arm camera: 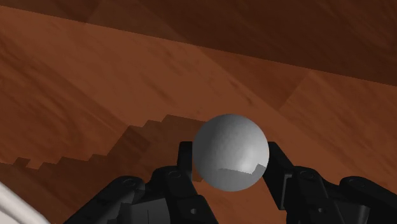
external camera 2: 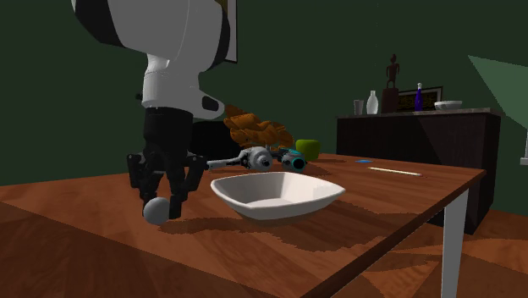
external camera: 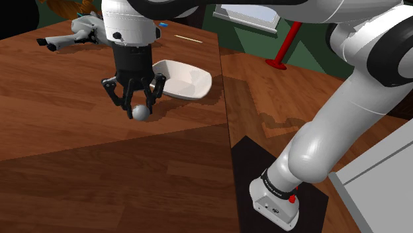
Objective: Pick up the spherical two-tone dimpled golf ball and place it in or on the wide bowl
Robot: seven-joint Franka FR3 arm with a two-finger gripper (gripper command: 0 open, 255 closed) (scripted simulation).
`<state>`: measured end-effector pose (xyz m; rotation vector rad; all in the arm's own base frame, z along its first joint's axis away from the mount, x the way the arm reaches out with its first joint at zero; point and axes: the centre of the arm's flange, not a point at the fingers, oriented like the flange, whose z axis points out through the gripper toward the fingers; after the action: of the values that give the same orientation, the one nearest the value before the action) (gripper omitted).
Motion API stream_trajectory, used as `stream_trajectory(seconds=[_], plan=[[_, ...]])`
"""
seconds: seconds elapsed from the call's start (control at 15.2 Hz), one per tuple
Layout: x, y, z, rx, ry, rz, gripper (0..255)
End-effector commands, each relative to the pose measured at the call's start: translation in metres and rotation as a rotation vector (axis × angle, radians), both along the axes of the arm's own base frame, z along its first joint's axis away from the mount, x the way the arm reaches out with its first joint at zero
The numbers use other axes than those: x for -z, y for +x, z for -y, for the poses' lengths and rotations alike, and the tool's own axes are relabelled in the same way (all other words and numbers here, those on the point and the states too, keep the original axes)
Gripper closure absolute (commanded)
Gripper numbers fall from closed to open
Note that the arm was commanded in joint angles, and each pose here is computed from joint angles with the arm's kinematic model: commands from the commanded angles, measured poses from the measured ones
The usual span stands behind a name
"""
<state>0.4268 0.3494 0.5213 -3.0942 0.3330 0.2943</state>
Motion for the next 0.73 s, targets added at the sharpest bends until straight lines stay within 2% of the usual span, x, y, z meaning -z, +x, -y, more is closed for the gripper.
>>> stream_trajectory(seconds=[0.0, 0.66], plan=[[-0.005, 0.000, 0.000, 0.000, 0.000, 0.000, 255], [-0.058, 0.000, 0.000, 0.000, 0.000, 0.000, 255]])
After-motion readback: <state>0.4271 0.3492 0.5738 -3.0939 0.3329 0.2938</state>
